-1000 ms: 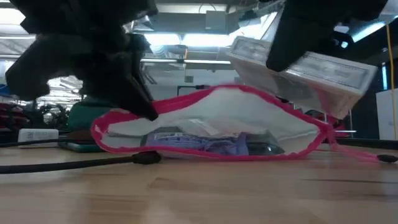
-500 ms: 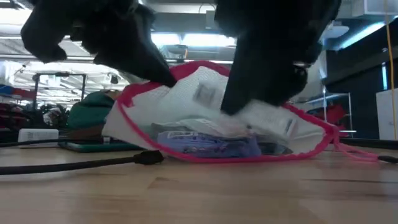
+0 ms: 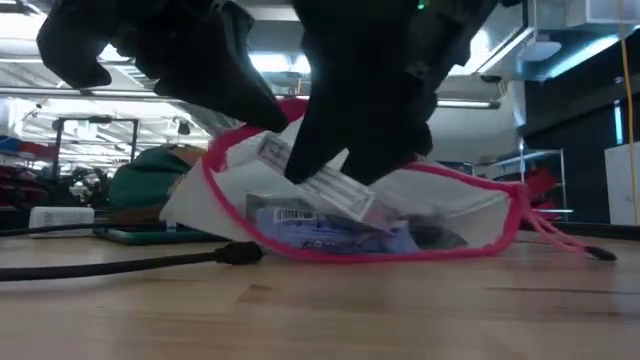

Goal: Unpack backpack
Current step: Put the blue playing cards into the pink zipper pouch, then close the pink zipper pouch

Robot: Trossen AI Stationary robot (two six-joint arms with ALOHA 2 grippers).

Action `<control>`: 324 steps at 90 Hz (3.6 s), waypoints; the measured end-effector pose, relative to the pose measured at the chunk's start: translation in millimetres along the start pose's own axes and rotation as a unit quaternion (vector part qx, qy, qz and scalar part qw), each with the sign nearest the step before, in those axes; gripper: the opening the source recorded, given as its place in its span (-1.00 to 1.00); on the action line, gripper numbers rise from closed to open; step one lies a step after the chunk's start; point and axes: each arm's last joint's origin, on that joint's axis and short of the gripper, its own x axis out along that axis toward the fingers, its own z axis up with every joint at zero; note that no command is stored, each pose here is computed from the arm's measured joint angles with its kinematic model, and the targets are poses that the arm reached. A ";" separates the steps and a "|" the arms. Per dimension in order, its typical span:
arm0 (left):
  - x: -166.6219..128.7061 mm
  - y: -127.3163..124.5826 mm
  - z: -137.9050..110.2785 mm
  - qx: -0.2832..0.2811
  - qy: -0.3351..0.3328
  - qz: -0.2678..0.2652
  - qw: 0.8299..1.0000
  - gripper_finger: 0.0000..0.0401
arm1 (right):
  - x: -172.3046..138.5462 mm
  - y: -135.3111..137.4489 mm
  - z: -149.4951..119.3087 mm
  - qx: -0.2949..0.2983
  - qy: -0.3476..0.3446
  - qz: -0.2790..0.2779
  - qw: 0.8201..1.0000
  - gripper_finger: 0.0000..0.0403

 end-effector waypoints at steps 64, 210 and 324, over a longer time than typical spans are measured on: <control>-1.9 -2.3 0.1 0.002 -0.001 -0.010 1.000 -1.00 | 5.5 -21.7 20.5 -0.004 -0.089 -0.104 0.991 0.61; -2.3 -2.6 -3.6 0.011 0.015 -0.017 1.000 -1.00 | -63.1 -5.1 -77.4 -0.011 0.061 -0.278 0.959 0.27; -2.5 -2.5 -7.4 0.009 0.031 -0.019 0.999 -1.00 | -69.7 -8.4 -101.5 0.056 0.045 -0.320 0.945 0.20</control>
